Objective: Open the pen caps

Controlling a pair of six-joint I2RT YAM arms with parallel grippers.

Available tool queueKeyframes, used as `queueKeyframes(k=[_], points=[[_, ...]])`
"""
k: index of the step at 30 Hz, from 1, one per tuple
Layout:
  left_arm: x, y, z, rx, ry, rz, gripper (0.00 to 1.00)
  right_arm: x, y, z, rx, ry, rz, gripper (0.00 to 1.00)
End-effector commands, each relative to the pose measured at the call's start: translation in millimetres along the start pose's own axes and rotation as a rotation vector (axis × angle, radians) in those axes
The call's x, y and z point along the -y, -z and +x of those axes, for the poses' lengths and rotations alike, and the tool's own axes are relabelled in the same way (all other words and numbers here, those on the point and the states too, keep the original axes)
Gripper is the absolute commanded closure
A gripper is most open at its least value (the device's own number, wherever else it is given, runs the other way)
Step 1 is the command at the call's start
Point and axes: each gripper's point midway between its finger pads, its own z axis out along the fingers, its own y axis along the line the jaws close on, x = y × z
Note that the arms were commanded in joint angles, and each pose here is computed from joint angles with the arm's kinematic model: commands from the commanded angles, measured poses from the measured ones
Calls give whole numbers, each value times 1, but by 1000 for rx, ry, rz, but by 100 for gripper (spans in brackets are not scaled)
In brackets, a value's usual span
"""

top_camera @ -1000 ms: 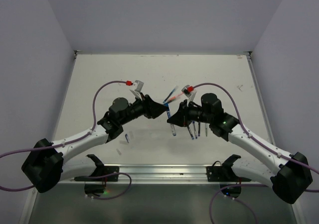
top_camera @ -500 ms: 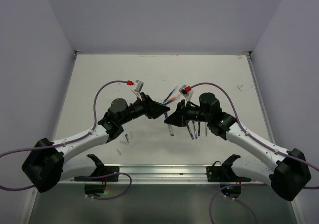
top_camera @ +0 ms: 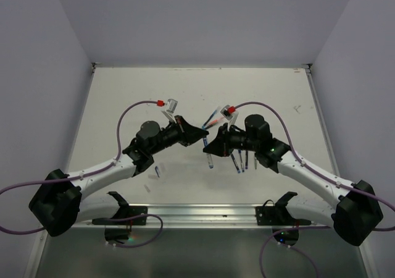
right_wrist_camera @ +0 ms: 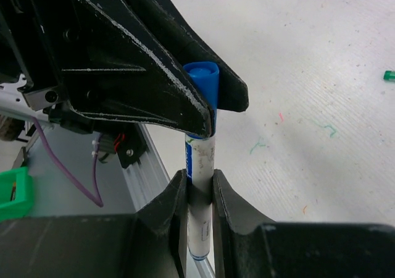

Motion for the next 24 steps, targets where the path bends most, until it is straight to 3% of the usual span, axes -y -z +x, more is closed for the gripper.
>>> queueKeyframes(k=[1, 10, 24], points=[[-16, -3, -14, 60, 42, -127, 100, 18, 1, 5, -5, -10, 96, 100], [-69, -2, -58, 254, 73, -493, 100, 49, -3, 45, -114, 21, 317, 100], [-79, 5, -104, 452, 71, -620, 100, 72, -5, 82, -208, -25, 415, 100]])
